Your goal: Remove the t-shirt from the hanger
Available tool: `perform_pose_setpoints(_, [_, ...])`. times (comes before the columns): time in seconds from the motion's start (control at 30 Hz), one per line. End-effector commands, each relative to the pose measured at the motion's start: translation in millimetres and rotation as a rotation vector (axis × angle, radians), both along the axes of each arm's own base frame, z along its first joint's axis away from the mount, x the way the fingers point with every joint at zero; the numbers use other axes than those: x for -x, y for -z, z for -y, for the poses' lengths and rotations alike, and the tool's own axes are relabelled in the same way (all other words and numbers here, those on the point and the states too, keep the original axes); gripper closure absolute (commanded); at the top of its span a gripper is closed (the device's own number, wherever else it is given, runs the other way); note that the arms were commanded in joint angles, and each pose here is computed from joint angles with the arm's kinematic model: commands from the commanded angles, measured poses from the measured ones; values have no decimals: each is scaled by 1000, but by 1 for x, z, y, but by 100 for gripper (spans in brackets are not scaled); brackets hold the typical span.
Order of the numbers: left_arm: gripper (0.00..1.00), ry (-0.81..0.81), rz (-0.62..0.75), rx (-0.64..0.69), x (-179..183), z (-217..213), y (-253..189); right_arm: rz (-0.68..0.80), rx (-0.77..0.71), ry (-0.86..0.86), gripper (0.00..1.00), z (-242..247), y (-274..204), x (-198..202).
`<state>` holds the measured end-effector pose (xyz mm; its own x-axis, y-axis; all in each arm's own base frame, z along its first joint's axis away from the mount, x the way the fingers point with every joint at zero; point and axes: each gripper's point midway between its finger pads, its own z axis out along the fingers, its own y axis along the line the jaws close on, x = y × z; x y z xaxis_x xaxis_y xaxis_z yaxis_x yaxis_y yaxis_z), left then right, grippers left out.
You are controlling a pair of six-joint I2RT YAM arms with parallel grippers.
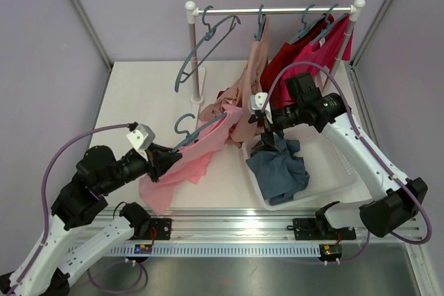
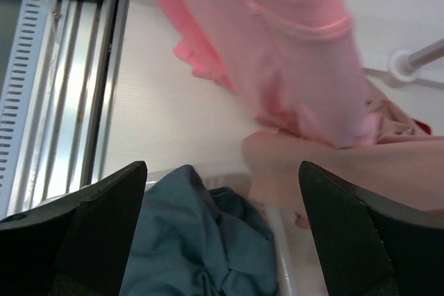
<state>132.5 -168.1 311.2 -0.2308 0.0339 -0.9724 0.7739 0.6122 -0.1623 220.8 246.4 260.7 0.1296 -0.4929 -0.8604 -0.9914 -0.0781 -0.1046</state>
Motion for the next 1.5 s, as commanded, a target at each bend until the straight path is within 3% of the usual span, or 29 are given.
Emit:
perform_pose_setpoints(0.0, [100,55,30,49,18,-2,-19,162,-33,16,1,-7,-33,-24])
perform_pose_setpoints(0.1, [100,32,46,51,27,-14,-27,191,-55,38,2,-10,-44,-32])
perform_pose_setpoints(0.3, [100,62,104,104,51,-27,-50,128,-113,-9,1,-22,-50,-25])
perform_pose_setpoints(0.53, [100,78,114,145,57,-26,-64,51,-157,-78,2,-41,-43,-14])
perform_pose_setpoints(1.03, [100,58,178,229,64,-35,-96,-72,-176,-67,13,-56,-14,-14])
perform_pose_setpoints(1.13, [100,52,178,232,64,-37,-95,-97,-199,-65,30,-59,-15,-13])
perform_pose_setpoints(1.17, [100,41,174,229,64,-38,-93,-100,-207,-68,42,-60,-17,-13])
perform_pose_setpoints(1.27, [100,10,168,223,61,-42,-89,-99,-224,-62,60,-61,-27,-12])
perform_pose_setpoints(1.3, [100,2,169,221,60,-44,-88,-101,-223,-55,71,-60,-27,-13])
perform_pose_setpoints(1.37, [100,-23,167,212,58,-48,-86,-86,-218,-41,79,-58,-29,-13])
perform_pose_setpoints(1.43, [100,-37,163,187,58,-51,-82,-86,-214,-17,97,-52,-27,-17])
perform_pose_setpoints(1.47, [100,-56,161,176,56,-54,-80,-103,-225,7,100,-48,-30,-18])
